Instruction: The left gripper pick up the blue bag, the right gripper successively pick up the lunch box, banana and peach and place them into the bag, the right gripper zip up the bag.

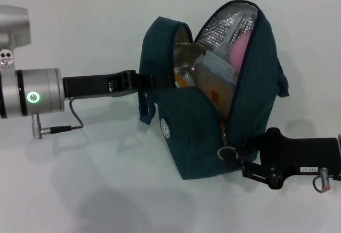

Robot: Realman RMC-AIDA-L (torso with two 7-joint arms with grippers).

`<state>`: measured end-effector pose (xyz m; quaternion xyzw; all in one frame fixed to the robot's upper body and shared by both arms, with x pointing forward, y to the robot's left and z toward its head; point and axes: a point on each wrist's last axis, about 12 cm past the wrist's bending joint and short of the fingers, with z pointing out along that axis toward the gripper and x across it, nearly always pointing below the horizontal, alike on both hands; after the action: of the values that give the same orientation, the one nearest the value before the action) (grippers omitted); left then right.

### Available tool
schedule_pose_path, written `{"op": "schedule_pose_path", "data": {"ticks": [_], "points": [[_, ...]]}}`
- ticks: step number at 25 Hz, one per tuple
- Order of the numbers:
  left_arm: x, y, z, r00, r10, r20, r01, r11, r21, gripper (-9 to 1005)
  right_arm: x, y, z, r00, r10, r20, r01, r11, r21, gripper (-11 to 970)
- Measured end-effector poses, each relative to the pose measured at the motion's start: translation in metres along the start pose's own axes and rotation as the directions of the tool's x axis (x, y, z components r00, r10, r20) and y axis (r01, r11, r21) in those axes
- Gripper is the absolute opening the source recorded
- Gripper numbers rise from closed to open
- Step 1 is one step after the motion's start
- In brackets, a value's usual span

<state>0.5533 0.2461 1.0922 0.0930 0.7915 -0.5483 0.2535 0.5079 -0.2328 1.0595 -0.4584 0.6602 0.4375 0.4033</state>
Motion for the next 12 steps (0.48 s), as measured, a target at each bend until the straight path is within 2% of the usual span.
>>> {"op": "schedule_pose_path", "data": {"ticks": [12], "points": [[0.0003, 0.0002, -0.0006, 1.0, -0.002, 0.005, 0.002, 1.0, 0.001, 42, -0.0004, -0.0024, -0.0001, 1.0, -0.003, 0.004, 0.003, 1.0, 0.025, 43]]}}
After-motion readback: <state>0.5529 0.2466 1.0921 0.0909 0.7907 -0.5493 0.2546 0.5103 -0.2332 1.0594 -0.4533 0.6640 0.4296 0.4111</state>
